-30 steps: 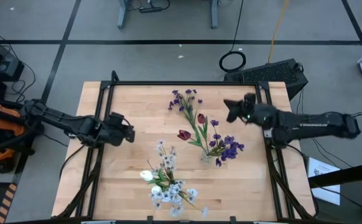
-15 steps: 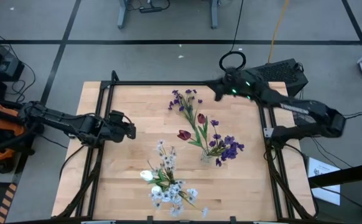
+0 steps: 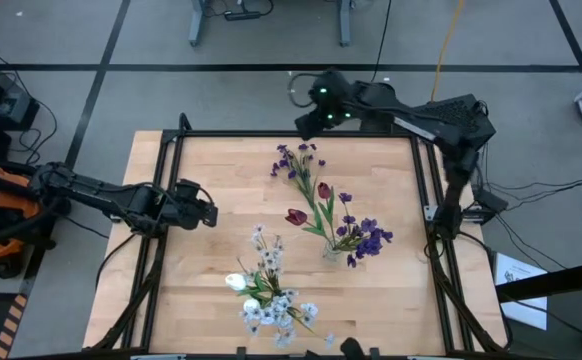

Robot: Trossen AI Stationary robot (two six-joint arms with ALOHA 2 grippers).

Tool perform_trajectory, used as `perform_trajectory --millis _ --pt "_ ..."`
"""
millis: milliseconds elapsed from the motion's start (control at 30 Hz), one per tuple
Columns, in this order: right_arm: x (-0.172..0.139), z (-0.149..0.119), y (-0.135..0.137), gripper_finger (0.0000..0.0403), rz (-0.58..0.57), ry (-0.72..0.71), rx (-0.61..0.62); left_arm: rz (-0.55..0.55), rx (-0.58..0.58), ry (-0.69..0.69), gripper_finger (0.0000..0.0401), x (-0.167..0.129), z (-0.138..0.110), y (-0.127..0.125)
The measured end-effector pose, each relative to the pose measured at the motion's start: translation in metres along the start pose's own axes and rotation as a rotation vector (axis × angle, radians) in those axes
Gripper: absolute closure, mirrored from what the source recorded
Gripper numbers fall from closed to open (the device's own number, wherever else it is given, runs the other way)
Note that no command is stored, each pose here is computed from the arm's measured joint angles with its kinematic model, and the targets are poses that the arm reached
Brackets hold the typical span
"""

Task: Sort flowers into vase by color
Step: Put the violet flowers into the transparent vase

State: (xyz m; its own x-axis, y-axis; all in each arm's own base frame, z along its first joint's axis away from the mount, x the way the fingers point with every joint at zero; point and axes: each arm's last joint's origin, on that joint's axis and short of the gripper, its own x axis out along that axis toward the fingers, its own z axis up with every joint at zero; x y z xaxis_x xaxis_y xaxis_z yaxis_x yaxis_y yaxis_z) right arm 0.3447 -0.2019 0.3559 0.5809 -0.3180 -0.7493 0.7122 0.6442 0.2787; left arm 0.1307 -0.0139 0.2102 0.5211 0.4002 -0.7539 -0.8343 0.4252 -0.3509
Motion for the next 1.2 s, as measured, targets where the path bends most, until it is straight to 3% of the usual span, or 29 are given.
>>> perform_trajectory --millis 400,700,867,1200 --pt "0.088 -0.036 -0.004 0.0390 -0.168 0.391 0.080 0.018 0.086 0.009 0.0401 0.000 -0.001 0.002" --pt "0.127 -0.069 0.017 0.0314 -0.211 0.515 0.059 0.016 0.136 0.036 0.0401 0.000 -0.002 0.003" --pt "0.133 -0.087 0.033 0.0266 -0.217 0.551 0.026 0.014 0.137 0.041 0.0401 0.000 -0.002 0.002" --pt "0.151 -0.145 0.031 0.0201 -0.337 0.686 0.027 0.013 0.138 0.041 0.0401 0.000 -0.002 0.002"
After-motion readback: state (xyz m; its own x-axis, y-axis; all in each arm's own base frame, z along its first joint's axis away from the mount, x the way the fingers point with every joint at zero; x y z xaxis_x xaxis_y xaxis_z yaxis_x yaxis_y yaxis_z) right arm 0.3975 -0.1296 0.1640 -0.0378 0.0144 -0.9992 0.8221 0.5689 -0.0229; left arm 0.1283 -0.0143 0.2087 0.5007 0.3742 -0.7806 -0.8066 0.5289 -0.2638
